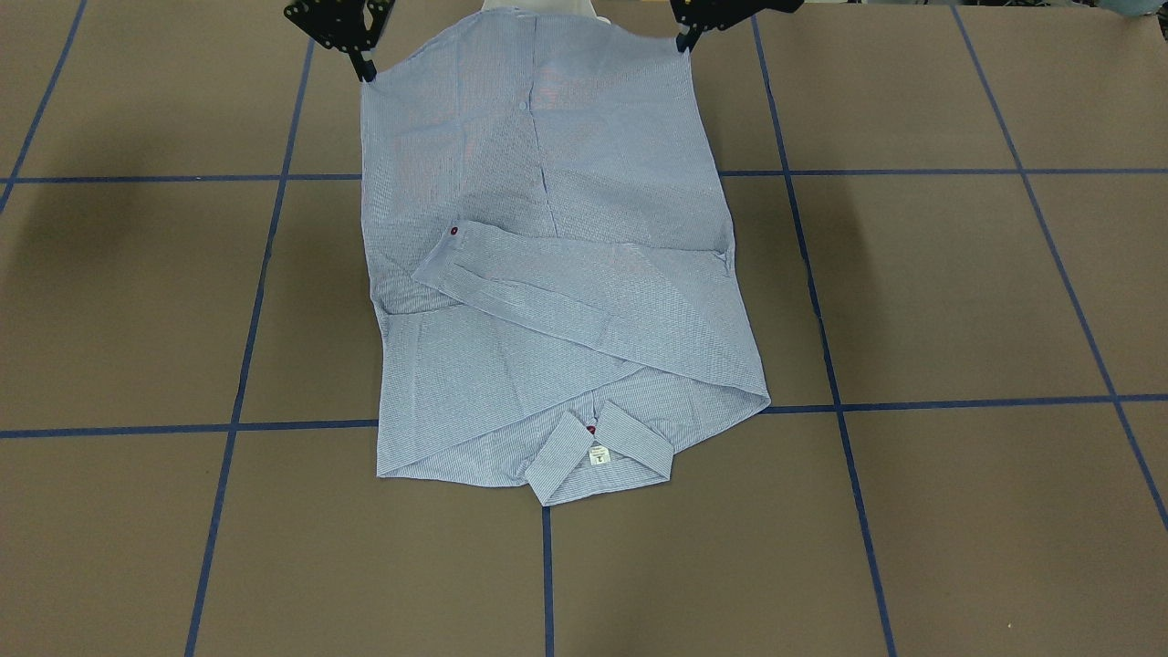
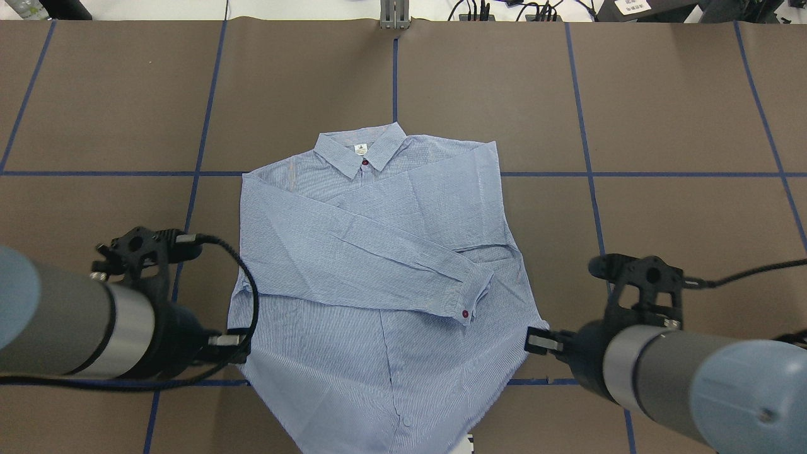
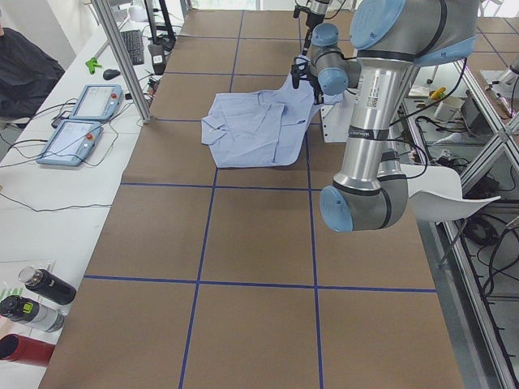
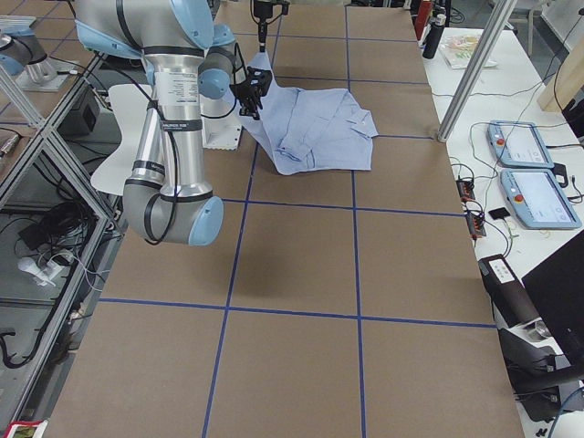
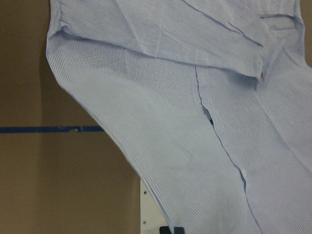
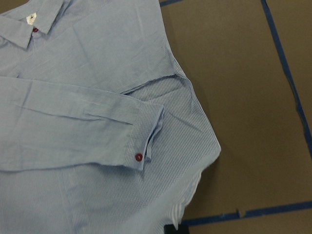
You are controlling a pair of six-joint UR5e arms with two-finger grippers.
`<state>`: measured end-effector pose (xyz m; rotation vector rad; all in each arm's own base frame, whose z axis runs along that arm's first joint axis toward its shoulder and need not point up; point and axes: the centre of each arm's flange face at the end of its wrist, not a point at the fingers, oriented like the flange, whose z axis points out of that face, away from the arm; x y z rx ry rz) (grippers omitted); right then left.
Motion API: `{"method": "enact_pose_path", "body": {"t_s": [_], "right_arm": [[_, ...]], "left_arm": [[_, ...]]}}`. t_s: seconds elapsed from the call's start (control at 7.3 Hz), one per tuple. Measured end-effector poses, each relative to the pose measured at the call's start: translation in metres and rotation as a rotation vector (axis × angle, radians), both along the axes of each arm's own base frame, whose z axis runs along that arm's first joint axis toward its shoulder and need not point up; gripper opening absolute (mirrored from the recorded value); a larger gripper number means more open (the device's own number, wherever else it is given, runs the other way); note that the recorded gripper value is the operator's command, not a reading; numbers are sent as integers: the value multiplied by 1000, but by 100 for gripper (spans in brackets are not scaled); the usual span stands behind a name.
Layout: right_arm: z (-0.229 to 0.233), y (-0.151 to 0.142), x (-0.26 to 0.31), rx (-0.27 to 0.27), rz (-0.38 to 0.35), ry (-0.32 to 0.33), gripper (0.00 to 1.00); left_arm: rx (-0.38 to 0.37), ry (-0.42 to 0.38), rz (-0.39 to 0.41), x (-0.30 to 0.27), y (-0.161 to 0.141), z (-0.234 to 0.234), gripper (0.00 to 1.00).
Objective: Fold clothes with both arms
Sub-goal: 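Lift the hem with both grippers and fold it toward the collar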
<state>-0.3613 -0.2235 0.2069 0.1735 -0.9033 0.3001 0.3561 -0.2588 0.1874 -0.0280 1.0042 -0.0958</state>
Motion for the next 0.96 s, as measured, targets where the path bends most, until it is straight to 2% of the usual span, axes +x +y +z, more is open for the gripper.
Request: {"method": "enact_pose_path", "body": {"t_s": [0.14, 0.41, 0.68, 0.96], "right_arm": [[1, -36, -17, 41, 32, 42, 0], [2, -108, -14, 103, 99, 112, 0], [-6, -157, -10, 107, 144, 132, 0], [-8, -187, -8, 119, 174, 120, 0]], "left_arm": [[11, -65, -76, 20, -39, 15, 0], [46, -126, -186, 6, -106, 27, 0], [68, -168, -268, -6, -137, 36, 0], [87, -196, -320, 5, -162, 42, 0]]}}
